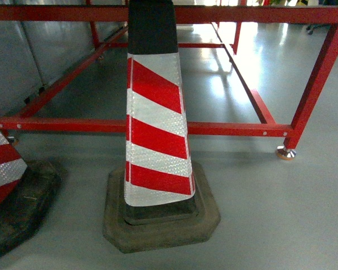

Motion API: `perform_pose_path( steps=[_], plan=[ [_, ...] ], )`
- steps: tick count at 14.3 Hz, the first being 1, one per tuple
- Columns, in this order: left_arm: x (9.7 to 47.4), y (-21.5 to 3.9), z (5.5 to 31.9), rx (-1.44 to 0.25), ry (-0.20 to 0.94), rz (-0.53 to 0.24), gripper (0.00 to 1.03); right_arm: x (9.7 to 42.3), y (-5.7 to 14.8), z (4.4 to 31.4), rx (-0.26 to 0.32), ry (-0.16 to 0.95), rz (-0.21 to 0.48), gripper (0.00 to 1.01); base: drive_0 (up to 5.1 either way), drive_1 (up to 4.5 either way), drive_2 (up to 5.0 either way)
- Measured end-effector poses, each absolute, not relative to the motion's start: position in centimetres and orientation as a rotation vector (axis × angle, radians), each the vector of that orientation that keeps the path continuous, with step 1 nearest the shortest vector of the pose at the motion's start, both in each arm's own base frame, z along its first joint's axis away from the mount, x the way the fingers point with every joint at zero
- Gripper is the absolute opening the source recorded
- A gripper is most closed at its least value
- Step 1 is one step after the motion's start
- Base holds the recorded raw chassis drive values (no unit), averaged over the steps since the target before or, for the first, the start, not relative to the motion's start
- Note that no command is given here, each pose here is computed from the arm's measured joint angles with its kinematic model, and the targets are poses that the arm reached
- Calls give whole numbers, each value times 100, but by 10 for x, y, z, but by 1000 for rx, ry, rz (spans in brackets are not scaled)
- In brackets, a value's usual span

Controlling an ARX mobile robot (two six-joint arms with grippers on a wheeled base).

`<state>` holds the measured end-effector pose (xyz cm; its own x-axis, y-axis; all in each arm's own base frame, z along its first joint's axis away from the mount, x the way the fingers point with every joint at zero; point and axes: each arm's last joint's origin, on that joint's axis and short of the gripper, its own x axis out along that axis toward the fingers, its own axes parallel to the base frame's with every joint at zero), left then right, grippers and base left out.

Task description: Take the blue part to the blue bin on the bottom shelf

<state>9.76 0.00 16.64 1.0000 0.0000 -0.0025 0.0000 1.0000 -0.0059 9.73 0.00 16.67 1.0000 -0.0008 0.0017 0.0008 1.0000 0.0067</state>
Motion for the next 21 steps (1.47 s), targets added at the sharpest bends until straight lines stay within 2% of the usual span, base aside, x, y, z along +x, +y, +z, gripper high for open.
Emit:
perform_pose_path(
  steps=[21],
  plan=[
    [98, 0, 166, -6, 2, 0, 98, 97, 0, 167, 6, -2, 0, 98, 0, 0, 0]
  ],
)
